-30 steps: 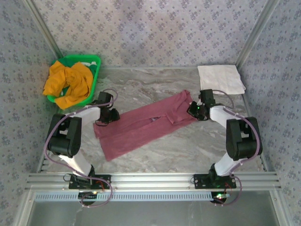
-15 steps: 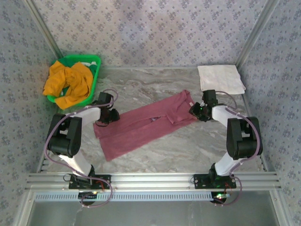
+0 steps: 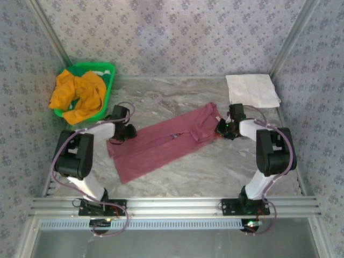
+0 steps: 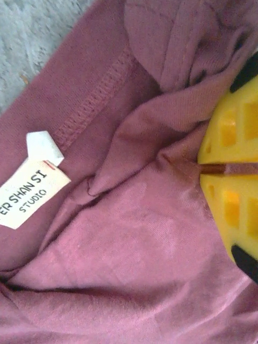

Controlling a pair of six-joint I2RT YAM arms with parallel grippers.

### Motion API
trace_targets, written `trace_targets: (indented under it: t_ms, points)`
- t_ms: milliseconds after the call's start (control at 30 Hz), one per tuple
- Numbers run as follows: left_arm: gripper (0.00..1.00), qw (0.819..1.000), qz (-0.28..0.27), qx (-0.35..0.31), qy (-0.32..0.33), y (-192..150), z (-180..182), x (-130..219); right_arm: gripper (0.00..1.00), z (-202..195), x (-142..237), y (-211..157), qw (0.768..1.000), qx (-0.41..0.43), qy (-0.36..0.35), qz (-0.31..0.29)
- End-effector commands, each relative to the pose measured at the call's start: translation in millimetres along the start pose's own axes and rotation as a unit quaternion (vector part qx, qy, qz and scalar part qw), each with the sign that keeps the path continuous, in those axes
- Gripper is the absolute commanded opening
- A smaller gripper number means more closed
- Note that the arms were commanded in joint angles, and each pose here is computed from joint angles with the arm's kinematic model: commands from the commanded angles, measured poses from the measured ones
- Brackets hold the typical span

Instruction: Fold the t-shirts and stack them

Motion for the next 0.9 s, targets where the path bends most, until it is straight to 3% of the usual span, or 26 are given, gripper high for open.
trace_targets:
  t_ms: [0,133,433,867]
  points:
    - [0.33,1.000,0.011,0.003,0.013,-9,6,-4,0.11,8,1,1,1.000,0.006,0.015,0.005]
    - [0.33,1.000,0.009,0.004,0.013,-9,6,-5,0.15,10,9,4,1.000,0.009,0.012,0.000]
    - [0.33,1.000,0.011,0.005,0.012,-8,5,-6,0.00,18,22,11,0.999,0.012,0.028,-0.016]
    - [0.33,1.000,0.006,0.005,0.017,-7,7,-5,0.00,13,51,18,0.999,0.004,0.021,-0.037]
Point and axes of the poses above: each hand's point on the last joint's axis, 136 mm out from that joint toward the fingers, its own x axis back along the fingers, its own z axis along the line the jaws close on, y = z × x, the point moved 2 cm from there along x, back along the fingers, and after that the axes turned 4 degrees about x, right-handed, at the moved point
